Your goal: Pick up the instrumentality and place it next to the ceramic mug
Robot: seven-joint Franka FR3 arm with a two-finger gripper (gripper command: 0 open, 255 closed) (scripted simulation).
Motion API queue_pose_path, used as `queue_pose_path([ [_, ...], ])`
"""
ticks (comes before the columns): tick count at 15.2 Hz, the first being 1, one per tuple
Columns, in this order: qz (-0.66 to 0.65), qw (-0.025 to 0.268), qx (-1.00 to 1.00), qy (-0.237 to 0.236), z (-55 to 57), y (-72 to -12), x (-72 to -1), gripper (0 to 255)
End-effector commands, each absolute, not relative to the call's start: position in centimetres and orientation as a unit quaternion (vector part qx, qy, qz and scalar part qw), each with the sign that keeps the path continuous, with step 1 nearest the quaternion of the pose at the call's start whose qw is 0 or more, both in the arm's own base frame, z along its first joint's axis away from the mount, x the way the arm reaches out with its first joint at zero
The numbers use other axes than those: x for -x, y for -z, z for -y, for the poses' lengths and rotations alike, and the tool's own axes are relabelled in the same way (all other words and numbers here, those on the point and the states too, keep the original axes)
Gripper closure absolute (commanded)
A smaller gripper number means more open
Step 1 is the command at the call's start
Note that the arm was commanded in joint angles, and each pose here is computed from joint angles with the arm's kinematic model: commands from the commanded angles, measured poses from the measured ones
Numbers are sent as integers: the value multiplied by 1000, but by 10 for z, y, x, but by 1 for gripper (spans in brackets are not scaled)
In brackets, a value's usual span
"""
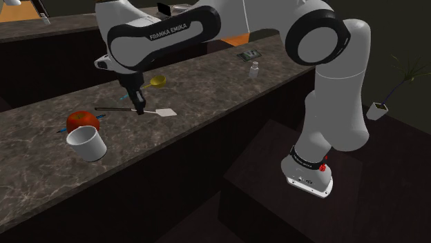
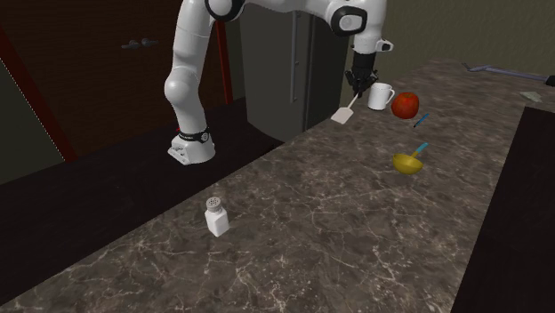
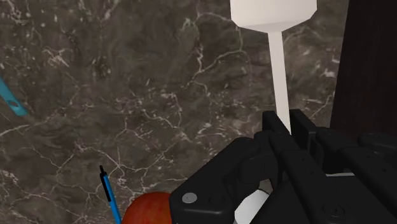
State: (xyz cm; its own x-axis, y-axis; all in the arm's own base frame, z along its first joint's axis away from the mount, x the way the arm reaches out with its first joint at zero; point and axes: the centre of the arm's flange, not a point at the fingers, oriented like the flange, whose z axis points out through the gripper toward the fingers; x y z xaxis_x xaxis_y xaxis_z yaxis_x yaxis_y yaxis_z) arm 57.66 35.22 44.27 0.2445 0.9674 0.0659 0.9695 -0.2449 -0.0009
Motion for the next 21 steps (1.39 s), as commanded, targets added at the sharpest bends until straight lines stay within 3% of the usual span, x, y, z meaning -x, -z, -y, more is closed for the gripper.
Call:
queue_pose_path([
  [1,614,21,789,26,-352,-433,-577,255],
  [21,614,21,789,26,-352,-351,-577,255],
])
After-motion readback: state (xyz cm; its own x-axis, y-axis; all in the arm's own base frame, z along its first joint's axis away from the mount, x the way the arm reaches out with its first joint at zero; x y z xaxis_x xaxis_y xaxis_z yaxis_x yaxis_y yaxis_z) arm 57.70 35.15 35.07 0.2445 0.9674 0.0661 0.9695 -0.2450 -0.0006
